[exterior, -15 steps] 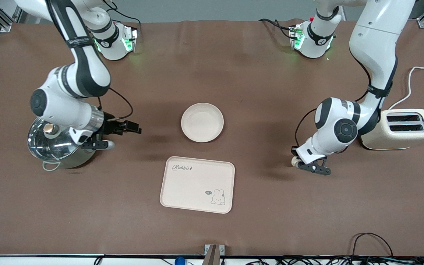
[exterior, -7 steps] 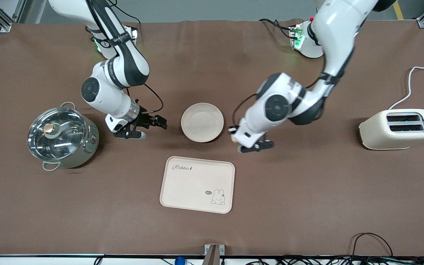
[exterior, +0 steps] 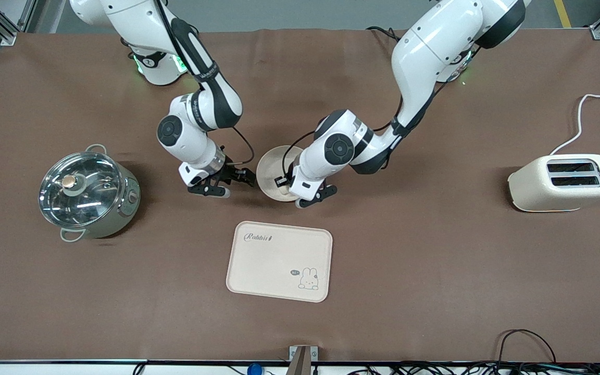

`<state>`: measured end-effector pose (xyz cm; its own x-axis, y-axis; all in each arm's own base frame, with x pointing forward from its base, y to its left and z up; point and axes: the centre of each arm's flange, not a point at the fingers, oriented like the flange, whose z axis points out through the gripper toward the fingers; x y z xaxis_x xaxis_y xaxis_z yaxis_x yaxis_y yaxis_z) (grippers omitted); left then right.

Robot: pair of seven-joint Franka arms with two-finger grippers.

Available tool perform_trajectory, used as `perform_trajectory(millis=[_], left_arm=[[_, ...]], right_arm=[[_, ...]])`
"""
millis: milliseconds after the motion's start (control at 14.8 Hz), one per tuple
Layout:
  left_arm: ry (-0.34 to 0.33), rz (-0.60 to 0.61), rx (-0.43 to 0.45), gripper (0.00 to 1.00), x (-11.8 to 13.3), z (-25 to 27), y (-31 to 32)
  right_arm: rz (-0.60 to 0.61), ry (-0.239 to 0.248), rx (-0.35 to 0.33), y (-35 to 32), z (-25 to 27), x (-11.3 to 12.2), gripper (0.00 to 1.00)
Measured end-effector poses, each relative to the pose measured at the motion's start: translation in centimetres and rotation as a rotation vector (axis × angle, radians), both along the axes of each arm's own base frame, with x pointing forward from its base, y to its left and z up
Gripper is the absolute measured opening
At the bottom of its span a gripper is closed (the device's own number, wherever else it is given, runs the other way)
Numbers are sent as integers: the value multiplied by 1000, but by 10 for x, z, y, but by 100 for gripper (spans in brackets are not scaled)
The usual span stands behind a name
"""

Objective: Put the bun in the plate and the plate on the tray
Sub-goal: 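Carry the bun with the left gripper and release it onto the plate, then grasp the plate rim with the right gripper while the left gripper withdraws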

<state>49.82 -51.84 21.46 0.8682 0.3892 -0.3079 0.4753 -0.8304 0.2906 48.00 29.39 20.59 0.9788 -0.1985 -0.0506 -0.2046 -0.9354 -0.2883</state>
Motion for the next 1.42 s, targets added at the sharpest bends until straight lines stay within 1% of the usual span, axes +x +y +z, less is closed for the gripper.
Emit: perform_trajectory(millis=[68,136,203,271,339,407,475,542,610,678,746,814,881,949,1085,1153,1220,1288,1356,1424], left_arm=[[-2,4,-1,36,2,0,1],[-7,9,-5,45,6,3,2],[-12,13,-9,54,9,6,3],[-15,16,-12,63,11,8,3],[-16,18,-13,70,13,9,3],[-19,19,-13,82,15,10,5],[-33,4,0,91,19,11,9],[-59,-41,36,99,27,13,19],[-84,-93,80,100,40,18,35],[-102,-138,116,100,58,27,58],[-112,-184,142,100,79,39,83],[-122,-237,162,100,99,55,111],[-138,-292,180,100,115,73,137],[-163,-344,204,100,131,93,165],[-226,-413,250,100,161,140,235],[-259,-424,265,100,174,165,273],[-295,-432,276,100,182,191,308],[-327,-448,290,100,186,216,337],[-346,-462,307,100,184,241,358],[-350,-468,324,100,178,264,369]], right_arm=[[3,-4,1,7,-3,-4,90],[8,-9,1,13,-4,-7,86],[13,-11,-1,16,-6,-9,86],[16,-10,-2,18,-6,-11,84],[22,-9,-3,21,-7,-12,84],[30,-8,-3,25,-7,-15,83],[41,-8,-3,30,-8,-19,79],[52,-8,-3,35,-8,-22,76],[62,-8,-3,39,-8,-25,76],[71,-8,-3,42,-8,-28,71],[81,-7,-4,47,-9,-32,58],[92,-4,-7,51,-10,-36,58],[99,-2,-9,54,-12,-39,56],[103,-1,-11,55,-14,-40,56],[112,-2,-15,53,-16,-40,42],[123,-5,-18,52,-17,-39,42],[135,-7,-21,50,-19,-39,37],[145,-8,-26,47,-21,-39,37],[148,-10,-30,45,-23,-38,30],[149,-16,-33,43,-24,-37,22]])
